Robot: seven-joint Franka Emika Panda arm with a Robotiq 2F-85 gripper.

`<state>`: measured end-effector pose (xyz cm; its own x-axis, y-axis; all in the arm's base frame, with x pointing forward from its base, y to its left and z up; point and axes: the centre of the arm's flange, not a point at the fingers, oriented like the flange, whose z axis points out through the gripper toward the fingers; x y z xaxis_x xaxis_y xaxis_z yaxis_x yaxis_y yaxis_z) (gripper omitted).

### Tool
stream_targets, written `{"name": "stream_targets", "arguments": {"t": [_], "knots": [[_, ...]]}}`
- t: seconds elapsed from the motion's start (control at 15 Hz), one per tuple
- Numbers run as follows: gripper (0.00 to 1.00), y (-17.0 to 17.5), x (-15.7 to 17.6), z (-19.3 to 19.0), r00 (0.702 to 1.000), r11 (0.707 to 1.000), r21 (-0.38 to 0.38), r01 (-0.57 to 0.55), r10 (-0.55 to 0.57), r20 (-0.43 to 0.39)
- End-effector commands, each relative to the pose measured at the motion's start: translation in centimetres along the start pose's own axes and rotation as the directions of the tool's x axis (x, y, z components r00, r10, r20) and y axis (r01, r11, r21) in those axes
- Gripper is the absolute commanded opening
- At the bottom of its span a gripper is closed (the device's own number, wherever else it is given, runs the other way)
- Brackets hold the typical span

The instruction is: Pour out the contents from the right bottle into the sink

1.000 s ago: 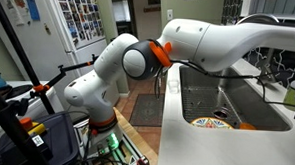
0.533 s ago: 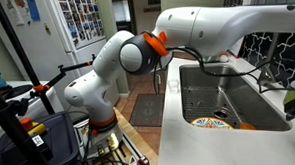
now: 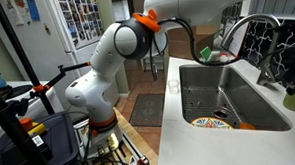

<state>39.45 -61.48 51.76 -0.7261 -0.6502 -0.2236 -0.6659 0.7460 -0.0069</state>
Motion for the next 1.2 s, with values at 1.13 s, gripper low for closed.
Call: {"name": "stream_targets", "arguments": {"t": [1.13], "knots": [[1.0, 5.1, -13.3, -6.8, 0.39, 0.424, -0.029, 0.905, -0.856, -0.339]]}}
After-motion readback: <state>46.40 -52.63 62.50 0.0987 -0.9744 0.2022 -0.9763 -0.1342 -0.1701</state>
